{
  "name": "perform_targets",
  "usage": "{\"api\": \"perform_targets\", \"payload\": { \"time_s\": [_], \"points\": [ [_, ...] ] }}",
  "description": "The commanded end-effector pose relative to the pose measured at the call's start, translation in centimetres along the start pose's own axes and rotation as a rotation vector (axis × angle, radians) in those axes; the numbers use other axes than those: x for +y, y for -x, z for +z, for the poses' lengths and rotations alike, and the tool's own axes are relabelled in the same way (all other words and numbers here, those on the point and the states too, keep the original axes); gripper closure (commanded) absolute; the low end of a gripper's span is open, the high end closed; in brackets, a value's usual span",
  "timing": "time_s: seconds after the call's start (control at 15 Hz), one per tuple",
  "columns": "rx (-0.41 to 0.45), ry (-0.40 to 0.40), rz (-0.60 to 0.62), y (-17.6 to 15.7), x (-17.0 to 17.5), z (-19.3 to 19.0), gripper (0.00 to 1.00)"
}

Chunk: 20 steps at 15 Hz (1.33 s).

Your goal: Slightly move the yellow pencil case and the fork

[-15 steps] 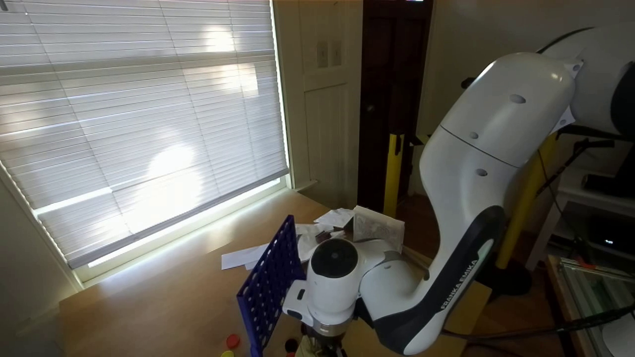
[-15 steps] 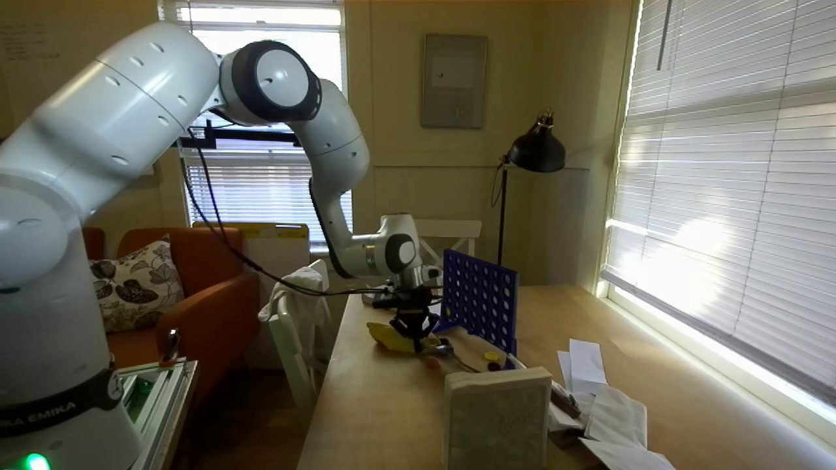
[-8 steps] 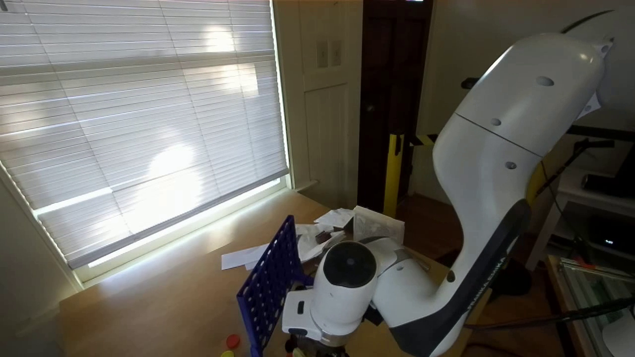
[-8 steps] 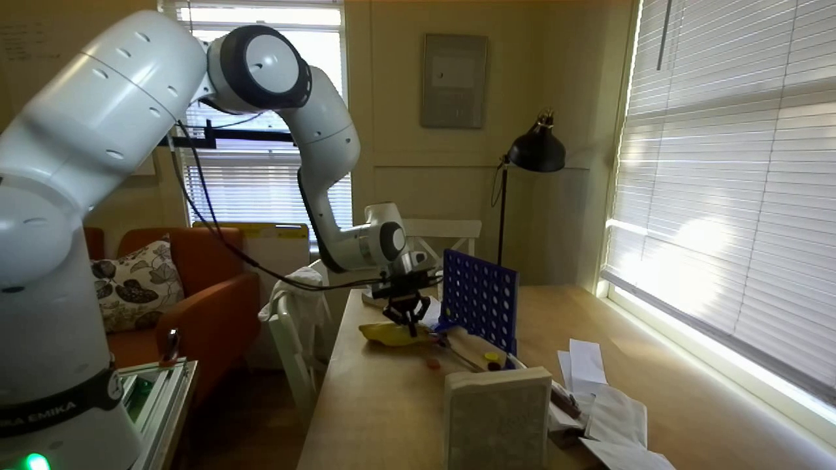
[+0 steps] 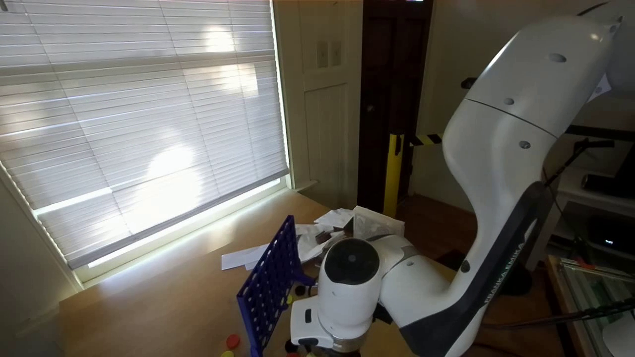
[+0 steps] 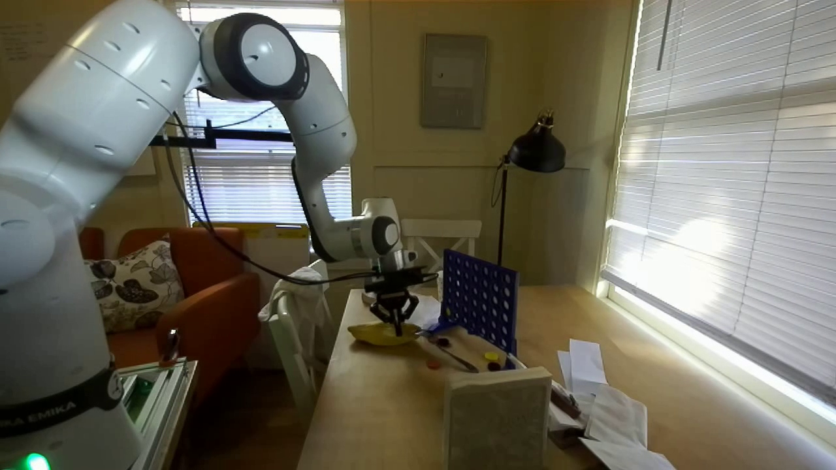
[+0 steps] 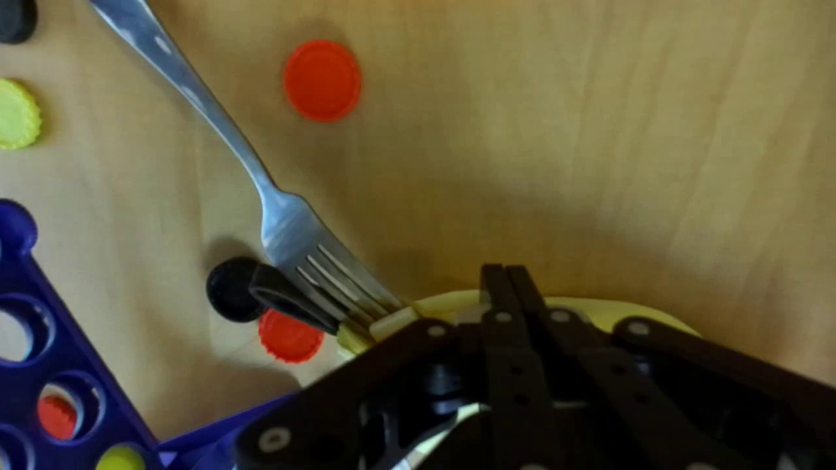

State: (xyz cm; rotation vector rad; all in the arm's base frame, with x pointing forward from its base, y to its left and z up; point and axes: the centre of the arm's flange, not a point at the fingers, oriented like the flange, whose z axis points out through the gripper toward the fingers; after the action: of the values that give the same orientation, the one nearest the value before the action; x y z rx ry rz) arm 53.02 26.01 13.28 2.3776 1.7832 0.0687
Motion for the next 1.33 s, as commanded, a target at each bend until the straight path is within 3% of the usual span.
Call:
{"api": "perform_targets", "payload": {
  "time_s": [0.0,0.4,0.6,0.67,0.73,0.87,1.27],
  "points": [
    [-0.018,-0.156,-0.054,1.3,0.7,0.7,1.0],
    [0.036,-0.334,-0.217,2.1,1.4,2.6,1.0],
    [-0.001,-0.352,-0.306,1.5,1.4,3.4,1.0],
    [-0.016,-0.354,-0.317,1.4,1.4,3.5,0.8],
    [-0.029,-0.353,-0.328,1.2,1.4,3.4,0.71],
    [-0.07,-0.326,-0.365,1.4,1.1,2.7,0.58],
    [-0.177,-0.256,-0.631,2.6,-0.2,0.7,0.17]
  ]
}}
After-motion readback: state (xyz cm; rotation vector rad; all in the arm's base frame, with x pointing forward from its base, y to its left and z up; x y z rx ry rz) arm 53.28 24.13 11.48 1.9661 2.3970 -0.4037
